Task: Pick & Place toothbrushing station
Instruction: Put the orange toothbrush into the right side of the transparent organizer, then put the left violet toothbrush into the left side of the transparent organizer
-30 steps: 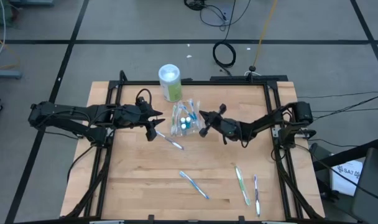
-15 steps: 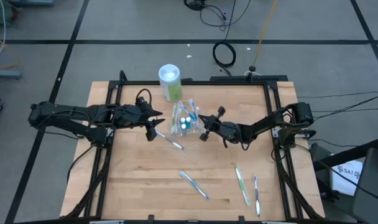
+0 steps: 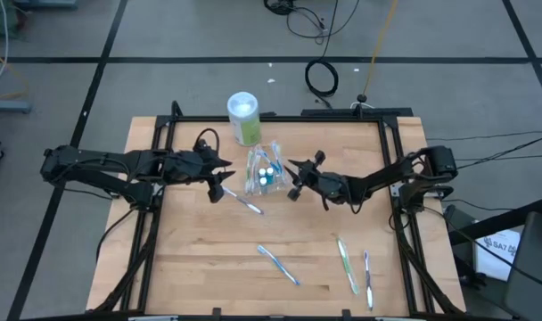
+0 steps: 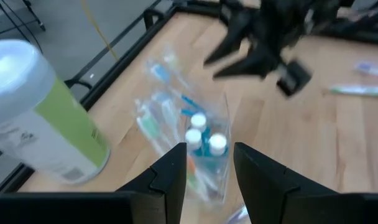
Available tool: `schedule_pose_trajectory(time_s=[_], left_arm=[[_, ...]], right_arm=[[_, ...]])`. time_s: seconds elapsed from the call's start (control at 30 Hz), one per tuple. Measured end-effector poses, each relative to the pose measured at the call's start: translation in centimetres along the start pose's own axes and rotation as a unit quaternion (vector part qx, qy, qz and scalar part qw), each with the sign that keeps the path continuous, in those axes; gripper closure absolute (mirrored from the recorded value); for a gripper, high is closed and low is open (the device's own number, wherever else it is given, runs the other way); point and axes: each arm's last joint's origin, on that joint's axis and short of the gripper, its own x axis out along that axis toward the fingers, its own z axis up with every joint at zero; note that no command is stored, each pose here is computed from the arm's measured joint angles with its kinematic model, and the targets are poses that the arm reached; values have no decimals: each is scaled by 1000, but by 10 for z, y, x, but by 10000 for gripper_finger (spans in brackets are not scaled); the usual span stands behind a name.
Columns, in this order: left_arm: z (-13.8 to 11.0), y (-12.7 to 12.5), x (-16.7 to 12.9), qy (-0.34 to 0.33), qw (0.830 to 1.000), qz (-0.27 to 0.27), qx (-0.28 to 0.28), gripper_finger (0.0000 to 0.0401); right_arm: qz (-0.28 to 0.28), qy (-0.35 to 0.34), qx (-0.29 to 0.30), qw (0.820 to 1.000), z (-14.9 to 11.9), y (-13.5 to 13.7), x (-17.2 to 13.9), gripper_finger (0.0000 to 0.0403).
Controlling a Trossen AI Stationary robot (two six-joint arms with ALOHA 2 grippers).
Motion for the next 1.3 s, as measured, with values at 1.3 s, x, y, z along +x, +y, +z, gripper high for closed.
schedule_pose_trajectory(time_s=[1.3], left_arm=[[-157, -6, 47, 131, 981, 29, 143, 261]], right_arm=[[19, -27, 20, 999, 27, -1, -18, 241]])
